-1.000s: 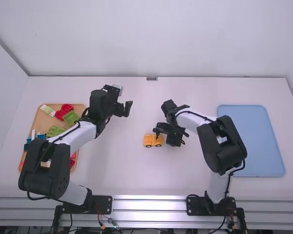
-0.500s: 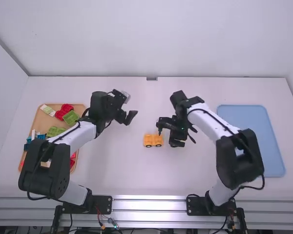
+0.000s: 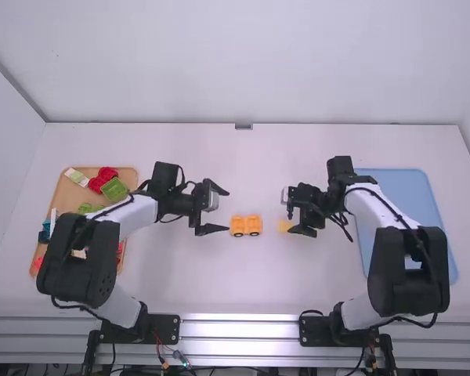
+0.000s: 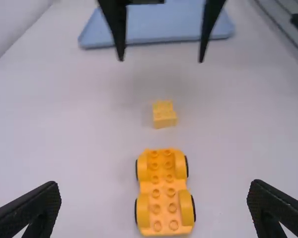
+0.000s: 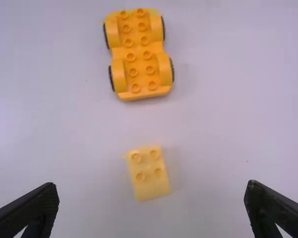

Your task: Assemble lego blocks to make yellow taxi

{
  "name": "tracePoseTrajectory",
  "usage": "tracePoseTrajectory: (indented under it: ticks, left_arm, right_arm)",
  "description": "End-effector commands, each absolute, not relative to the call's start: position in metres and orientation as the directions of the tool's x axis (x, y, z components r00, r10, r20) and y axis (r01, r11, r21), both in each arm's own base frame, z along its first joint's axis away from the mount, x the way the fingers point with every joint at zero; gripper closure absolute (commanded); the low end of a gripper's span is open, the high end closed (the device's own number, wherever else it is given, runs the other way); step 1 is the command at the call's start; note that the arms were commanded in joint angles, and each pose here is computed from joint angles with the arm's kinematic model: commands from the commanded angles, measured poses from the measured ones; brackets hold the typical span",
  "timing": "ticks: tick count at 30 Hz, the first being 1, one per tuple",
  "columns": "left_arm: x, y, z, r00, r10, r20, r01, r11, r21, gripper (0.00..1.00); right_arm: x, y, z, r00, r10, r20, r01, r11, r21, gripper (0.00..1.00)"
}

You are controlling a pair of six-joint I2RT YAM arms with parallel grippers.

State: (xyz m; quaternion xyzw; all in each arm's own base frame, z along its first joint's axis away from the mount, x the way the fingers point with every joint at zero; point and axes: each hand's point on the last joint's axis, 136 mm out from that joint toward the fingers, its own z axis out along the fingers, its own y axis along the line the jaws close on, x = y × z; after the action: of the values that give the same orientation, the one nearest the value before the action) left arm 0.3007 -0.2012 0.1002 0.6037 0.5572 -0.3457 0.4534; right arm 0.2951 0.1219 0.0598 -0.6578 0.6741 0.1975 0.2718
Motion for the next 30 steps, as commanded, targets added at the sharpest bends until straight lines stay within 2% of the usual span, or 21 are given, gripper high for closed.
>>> tracePoseTrajectory:
  ticks: [1,7,12,19,25,28,30]
  left_arm:
    - [0.281,-0.208,0.094,0.168,0.208,-0.964,0.986,-0.057,0.159,0.01]
    - [0.282,-0.214,0.081,0.152,0.143,-0.978,0.987,-0.07,0.143,0.01]
    - [0.291,-0.217,0.074,0.106,0.196,-0.975,0.994,-0.016,0.105,0.01]
    - [0.291,-0.216,0.074,0.101,0.185,-0.977,0.994,0.015,0.106,0.01]
    - [0.285,-0.215,0.071,0.085,0.182,-0.98,0.995,0.035,0.093,0.01]
    - [0.28,-0.214,0.069,0.103,0.18,-0.978,0.993,0.036,0.111,0.01]
    - [0.279,-0.214,0.068,0.107,0.179,-0.978,0.993,0.036,0.115,0.01]
  right_arm:
    - [0.282,0.13,0.05,0.013,-0.72,-0.694,-0.996,0.05,-0.07,0.01]
    - [0.277,0.13,0.034,0.006,-0.649,-0.761,-0.991,0.1,-0.093,0.01]
    - [0.29,0.126,0.016,-0.011,-0.597,-0.802,-0.988,0.13,-0.083,0.01]
    - [0.298,0.124,-0.002,0.008,-0.543,-0.84,-0.996,0.071,-0.055,0.0]
    - [0.306,0.118,-0.015,0.009,-0.505,-0.863,-0.997,0.063,-0.047,0.1]
    - [0.309,0.119,-0.022,-0.012,-0.5,-0.866,-0.998,0.06,-0.021,0.23]
    - [0.306,0.121,-0.022,-0.009,-0.505,-0.863,-0.999,0.042,-0.014,0.27]
